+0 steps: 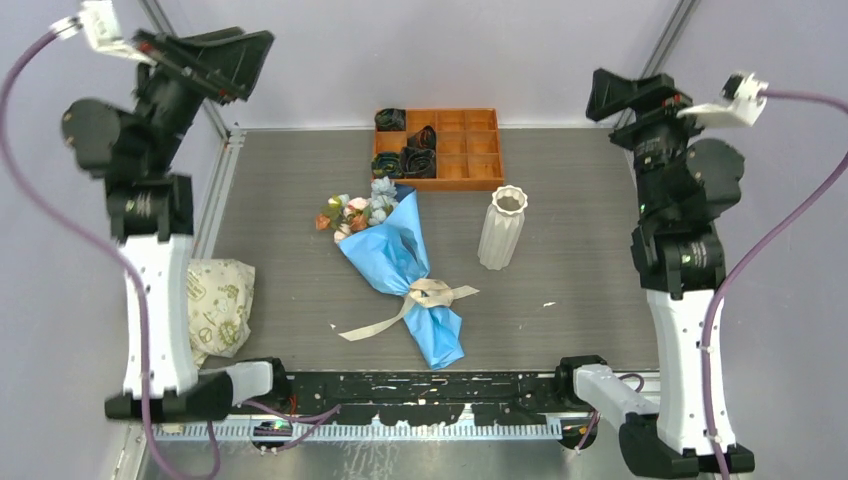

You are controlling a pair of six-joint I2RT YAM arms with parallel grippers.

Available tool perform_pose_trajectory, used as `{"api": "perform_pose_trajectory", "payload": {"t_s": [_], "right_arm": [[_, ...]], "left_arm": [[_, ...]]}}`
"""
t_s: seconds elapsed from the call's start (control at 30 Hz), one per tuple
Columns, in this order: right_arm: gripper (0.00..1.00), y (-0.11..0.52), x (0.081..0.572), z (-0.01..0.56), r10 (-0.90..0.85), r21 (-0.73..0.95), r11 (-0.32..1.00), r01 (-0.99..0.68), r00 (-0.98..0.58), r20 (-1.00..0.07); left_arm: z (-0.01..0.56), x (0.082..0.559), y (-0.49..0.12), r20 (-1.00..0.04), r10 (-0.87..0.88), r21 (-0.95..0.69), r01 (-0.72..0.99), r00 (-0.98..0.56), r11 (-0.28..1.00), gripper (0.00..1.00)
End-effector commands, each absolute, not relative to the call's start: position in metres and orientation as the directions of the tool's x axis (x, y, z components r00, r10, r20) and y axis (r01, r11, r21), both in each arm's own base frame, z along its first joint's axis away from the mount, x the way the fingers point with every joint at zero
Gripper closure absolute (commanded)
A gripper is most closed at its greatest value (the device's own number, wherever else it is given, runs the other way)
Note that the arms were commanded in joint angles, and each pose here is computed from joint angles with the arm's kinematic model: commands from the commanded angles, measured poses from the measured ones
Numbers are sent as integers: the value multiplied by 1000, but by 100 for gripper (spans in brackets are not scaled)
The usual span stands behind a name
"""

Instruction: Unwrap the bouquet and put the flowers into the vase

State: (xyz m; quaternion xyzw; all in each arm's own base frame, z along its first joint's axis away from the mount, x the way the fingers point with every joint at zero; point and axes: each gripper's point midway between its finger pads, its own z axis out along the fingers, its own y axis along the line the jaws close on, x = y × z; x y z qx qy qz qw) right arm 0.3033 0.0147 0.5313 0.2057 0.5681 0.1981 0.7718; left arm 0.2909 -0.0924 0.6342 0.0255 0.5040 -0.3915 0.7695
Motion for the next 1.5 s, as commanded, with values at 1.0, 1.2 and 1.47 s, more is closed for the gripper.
{"api": "perform_pose_trajectory", "payload": {"t_s": [1.0,1.2,1.47], "right_arm": [[11,262,242,250,-82,230,912,-340,-700,-709],[19,272,227,200,-139,198,913,-356,-729,-670],[32,283,232,150,-179,169,915,-367,-743,-644]], "left_arm": [[341,348,-166,-931,-26,-78,130,-363,988,0],[312,334,-207,-893,-160,-285,253,-421,924,0],[215,324,-216,-794,-181,-335,169,-581,927,4]]}}
